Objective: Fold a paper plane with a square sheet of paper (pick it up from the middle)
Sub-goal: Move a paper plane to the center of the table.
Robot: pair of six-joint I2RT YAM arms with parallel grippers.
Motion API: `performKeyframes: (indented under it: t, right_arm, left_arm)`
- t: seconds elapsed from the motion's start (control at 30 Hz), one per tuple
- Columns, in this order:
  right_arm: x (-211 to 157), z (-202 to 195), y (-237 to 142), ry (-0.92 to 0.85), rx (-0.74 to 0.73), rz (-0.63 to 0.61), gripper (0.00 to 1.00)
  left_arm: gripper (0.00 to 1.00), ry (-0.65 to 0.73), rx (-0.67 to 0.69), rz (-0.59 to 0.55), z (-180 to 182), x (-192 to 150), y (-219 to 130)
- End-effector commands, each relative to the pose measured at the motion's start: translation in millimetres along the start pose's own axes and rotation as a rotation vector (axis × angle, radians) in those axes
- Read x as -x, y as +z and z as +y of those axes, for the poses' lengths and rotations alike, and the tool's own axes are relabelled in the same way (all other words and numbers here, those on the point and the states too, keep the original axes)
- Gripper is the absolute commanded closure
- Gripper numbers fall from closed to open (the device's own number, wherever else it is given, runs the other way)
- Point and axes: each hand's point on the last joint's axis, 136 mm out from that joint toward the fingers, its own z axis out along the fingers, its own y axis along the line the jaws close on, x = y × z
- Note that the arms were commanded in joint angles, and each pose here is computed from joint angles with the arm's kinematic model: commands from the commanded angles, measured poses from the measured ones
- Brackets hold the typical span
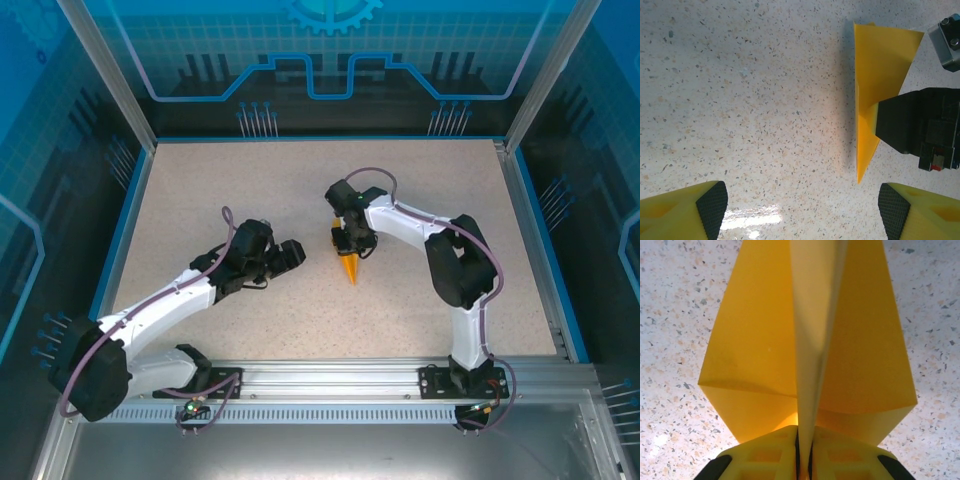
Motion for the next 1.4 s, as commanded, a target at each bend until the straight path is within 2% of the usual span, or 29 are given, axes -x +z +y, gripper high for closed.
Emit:
performKeyframes:
  t: [0.0,0.6,0.67,0.7,1.03,1.37]
  right_arm:
    - [1,-6,9,0.061,-0.01,0.031,0.85]
    - [-15,-19,50,0.107,-0.105,0.101,0.78]
    - [-17,-18,55,0.11,-0.109,0.106,0.79]
    - [-18,-17,55,0.115,-0.107,0.107,0.82]
    - [11,-2,14,0.151,-0.044,-0.008,0.83]
    - [-8,-9,61,0.202,-0.1,0.084,0.77]
  left_arm:
    - [0.17,-0.017,0.003,0.005,1,1,3]
    - [0.17,-0.012,0.004,0.048,-1,-4,15]
    - [0.17,-0.012,0.005,0.051,-1,-4,16]
    - [0.17,-0.011,0.006,0.053,0,-5,16]
    - [0.17,-0.013,0.01,0.047,2,-5,13]
    - [0.15,0.003,0.035,0.035,9,-4,9]
